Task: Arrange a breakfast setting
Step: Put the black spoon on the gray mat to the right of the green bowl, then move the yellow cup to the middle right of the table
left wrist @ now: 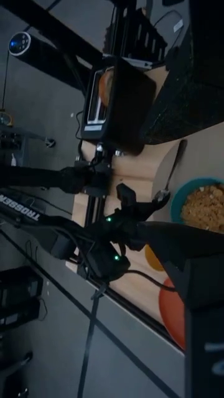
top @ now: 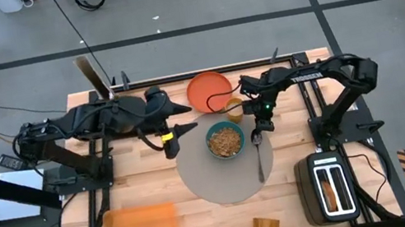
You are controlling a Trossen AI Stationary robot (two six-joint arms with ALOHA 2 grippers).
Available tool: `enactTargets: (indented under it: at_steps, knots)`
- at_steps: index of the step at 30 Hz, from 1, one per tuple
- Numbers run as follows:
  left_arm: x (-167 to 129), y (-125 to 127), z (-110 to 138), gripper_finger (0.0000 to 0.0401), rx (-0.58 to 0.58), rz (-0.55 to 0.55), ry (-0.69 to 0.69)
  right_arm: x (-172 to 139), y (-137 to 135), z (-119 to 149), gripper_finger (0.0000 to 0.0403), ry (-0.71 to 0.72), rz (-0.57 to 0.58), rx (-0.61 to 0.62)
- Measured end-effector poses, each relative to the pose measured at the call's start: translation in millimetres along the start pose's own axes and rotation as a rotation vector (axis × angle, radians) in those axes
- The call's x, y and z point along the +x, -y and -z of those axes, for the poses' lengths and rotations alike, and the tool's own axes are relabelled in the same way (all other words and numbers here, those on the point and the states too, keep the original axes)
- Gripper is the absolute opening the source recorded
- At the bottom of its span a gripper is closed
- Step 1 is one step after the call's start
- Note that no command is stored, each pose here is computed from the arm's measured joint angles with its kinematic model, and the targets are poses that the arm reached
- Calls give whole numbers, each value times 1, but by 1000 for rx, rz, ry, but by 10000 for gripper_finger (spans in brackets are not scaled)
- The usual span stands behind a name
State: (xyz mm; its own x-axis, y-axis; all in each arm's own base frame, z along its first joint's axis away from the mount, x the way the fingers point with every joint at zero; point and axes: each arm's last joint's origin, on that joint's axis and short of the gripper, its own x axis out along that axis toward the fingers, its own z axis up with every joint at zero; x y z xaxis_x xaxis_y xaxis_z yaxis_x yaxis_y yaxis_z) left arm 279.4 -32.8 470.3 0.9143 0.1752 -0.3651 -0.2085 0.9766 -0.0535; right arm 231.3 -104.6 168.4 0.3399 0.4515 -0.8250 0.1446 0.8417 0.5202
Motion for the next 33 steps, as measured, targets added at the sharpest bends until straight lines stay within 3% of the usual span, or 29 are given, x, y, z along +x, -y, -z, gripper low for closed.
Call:
enactTargets:
  at_steps: [6, 9, 15, 23, 27, 33]
  knots:
    - [2, -6, -1, 221, 6, -20, 1, -7, -4, 0, 121, 19, 47, -9]
    - [2, -9, -1, 221, 5, -30, 1, -21, -11, 0, 136, 26, 127, 2]
    - [-1, -12, -4, 221, 19, -35, 21, -60, -54, -3, 139, 104, 205, 0]
    - [-2, -7, -4, 221, 49, -18, 27, -63, -128, 14, 139, 145, 79, 13]
    - [-3, -4, -4, 221, 57, -7, 29, -49, -163, 22, 141, 101, -14, -73]
    - [-6, 6, -2, 221, 91, 34, 28, -20, -198, 14, 163, 111, -133, -59]
